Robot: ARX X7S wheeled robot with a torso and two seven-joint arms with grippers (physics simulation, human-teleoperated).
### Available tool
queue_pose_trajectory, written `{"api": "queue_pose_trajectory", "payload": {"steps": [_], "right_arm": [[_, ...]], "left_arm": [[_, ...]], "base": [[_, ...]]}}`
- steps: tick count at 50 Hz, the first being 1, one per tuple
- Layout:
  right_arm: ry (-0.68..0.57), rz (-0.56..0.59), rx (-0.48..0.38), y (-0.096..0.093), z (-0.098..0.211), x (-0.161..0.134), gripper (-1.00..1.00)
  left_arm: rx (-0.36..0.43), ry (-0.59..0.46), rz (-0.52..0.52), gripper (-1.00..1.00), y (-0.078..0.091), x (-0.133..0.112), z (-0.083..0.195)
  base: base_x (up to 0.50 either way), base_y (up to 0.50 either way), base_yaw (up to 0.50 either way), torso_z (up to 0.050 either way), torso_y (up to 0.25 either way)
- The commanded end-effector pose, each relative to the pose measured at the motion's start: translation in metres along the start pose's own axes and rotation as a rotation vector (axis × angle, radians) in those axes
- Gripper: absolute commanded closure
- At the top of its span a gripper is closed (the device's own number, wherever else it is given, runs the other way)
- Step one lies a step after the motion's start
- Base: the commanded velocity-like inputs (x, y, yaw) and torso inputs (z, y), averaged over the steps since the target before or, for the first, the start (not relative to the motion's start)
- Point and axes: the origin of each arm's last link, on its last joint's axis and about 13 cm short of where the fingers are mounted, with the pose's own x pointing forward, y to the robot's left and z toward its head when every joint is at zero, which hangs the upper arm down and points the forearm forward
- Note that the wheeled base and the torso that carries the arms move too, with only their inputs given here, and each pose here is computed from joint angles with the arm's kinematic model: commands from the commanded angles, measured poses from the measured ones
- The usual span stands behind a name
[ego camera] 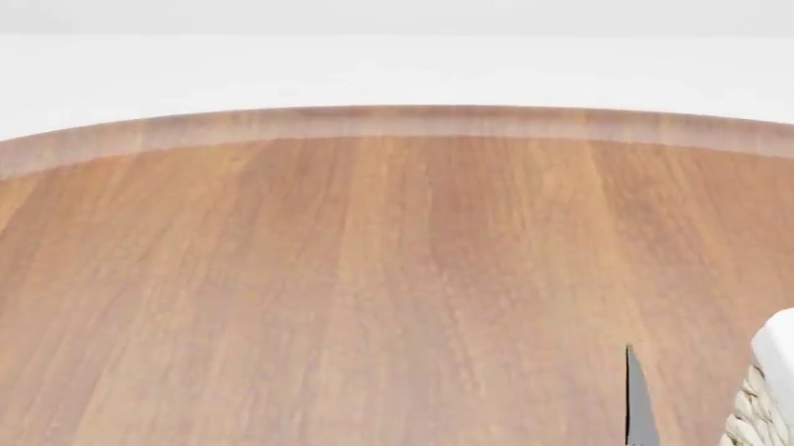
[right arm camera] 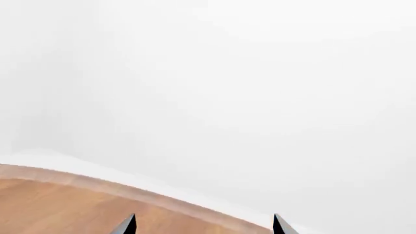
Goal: Pick the milk and place it in the basket.
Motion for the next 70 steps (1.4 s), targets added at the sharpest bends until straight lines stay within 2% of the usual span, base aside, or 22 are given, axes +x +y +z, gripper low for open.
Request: {"api": "queue_pose_trajectory", "payload": {"steps": [1,5,13,29,52,70], "right_arm": [[0.057,0.228,-0.005,-0.009,0.002,0.015,-1.0],[0.039,0.344,0.052,-0.014,0.004,0.021,-1.0],[0.158,0.501,0.041,-0.02,-0.012,0.035,-1.0],[0.257,0.755,0.057,-0.008,-0.035,0.048,-1.0],[0.361,1.005,0.024,0.012,-0.053,0.048,-1.0],[0.436,1.121,-0.01,0.023,-0.065,0.047,-1.0]], "left_arm": [[0.012,-0.012,0.0,-1.0,0.001,-0.001,0.0],[0.01,-0.01,-0.001,-1.0,0.001,-0.001,0.0],[0.013,-0.009,-0.002,-1.0,0.001,-0.001,-0.001],[0.012,-0.006,-0.001,-1.0,0.001,0.0,-0.002],[0.013,-0.008,-0.002,-1.0,0.001,-0.001,-0.001],[0.014,-0.008,-0.002,-1.0,0.001,-0.001,-0.001]], "base": [[0.0,0.0,0.0,0.0,0.0],[0.0,0.0,0.0,0.0,0.0],[0.0,0.0,0.0,0.0,0.0],[0.0,0.0,0.0,0.0,0.0],[0.0,0.0,0.0,0.0,0.0],[0.0,0.0,0.0,0.0,0.0]]}}
